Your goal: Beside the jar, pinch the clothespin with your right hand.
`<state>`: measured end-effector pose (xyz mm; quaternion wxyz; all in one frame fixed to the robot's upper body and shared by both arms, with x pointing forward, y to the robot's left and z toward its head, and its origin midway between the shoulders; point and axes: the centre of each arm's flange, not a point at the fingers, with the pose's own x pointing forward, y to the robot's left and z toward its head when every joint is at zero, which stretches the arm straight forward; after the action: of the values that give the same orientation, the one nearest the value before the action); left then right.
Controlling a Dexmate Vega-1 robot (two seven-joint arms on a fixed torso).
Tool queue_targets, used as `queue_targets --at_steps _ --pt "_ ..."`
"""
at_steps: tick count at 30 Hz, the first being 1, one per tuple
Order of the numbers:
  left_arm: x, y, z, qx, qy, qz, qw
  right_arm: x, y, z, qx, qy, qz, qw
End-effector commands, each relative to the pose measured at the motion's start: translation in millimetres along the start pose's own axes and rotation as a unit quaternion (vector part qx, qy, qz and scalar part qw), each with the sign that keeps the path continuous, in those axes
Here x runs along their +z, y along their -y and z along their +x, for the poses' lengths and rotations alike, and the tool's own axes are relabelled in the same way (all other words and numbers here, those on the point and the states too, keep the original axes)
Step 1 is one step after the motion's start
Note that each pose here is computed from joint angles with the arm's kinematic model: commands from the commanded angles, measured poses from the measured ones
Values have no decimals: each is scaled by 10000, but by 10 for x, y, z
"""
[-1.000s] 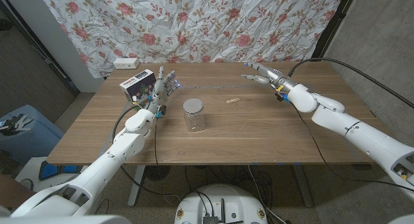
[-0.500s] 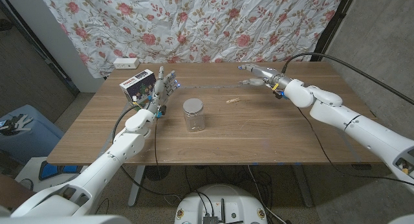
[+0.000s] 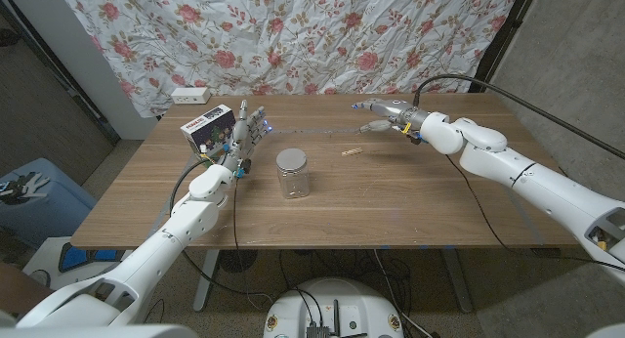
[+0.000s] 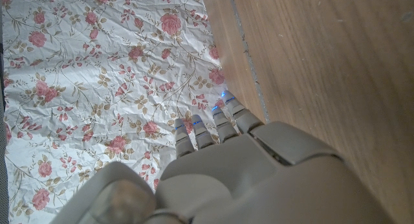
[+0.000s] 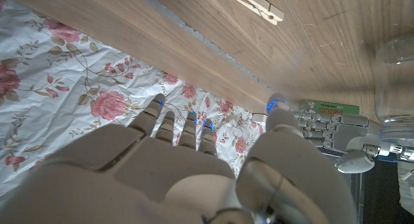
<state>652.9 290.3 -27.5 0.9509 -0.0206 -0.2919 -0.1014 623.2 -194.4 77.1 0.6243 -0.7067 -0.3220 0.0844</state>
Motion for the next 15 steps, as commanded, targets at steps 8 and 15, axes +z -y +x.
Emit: queue_targets --at_steps 8,15 --pt "0 0 -1 7 1 -1 10000 105 -27 206 746 -331 -494 9954" --pt "0 0 -1 8 1 -1 10000 115 -73 255 865 -431 -577 9936"
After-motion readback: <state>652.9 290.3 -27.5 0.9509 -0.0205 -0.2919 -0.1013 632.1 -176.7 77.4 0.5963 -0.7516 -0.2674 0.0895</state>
